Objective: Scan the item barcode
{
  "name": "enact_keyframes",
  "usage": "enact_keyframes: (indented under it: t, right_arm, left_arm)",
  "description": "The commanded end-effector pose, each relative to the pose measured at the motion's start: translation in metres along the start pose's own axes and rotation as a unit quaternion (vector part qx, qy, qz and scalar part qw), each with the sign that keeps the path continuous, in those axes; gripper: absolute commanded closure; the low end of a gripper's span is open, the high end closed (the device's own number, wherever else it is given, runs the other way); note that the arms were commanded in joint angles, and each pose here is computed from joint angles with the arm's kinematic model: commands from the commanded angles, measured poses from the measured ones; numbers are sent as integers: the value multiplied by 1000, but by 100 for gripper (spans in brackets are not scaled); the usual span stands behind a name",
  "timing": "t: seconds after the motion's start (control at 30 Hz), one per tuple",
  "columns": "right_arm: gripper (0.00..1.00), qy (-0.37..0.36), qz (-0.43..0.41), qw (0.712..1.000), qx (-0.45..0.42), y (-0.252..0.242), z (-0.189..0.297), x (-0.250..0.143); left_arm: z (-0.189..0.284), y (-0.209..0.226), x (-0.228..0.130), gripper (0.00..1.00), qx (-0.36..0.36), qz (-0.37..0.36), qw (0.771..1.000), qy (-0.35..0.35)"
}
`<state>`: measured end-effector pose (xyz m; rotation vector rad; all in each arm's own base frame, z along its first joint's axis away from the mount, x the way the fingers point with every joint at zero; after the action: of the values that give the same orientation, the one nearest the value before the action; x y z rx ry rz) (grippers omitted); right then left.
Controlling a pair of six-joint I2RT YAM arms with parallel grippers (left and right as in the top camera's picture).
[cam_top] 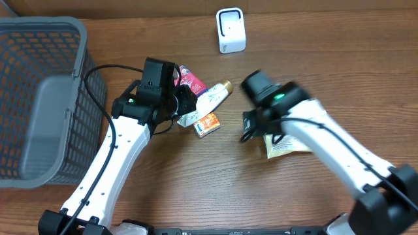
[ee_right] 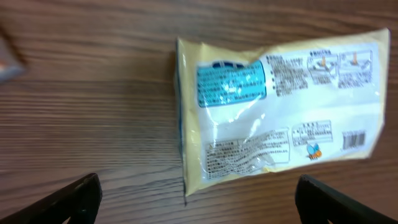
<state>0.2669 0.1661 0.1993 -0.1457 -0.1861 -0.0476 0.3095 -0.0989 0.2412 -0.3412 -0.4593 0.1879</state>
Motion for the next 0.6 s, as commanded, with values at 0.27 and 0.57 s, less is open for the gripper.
enact_keyframes:
  t: [0.27, 0.57]
  right_arm:
    - [0, -30, -51, 972, -228, 9, -72, -10]
    - [0, -26, -46, 968, -245, 15, -103, -7]
  left_arm:
    - [0, 6, -3, 42, 19, 3, 1000, 10]
    - [0, 7, -5, 38, 22, 4, 1000, 16]
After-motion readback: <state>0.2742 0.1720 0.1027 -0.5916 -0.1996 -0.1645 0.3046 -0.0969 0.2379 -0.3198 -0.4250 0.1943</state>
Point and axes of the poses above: each gripper's point midway between its finger pads, its own z axis back along the fingers, its own y axis along the line the jaws close on, x = y × z, the point moved 9 cm from there along z, back along the fingers, and after that the axes turned 5 degrees about -z, right-handed, at the moved point
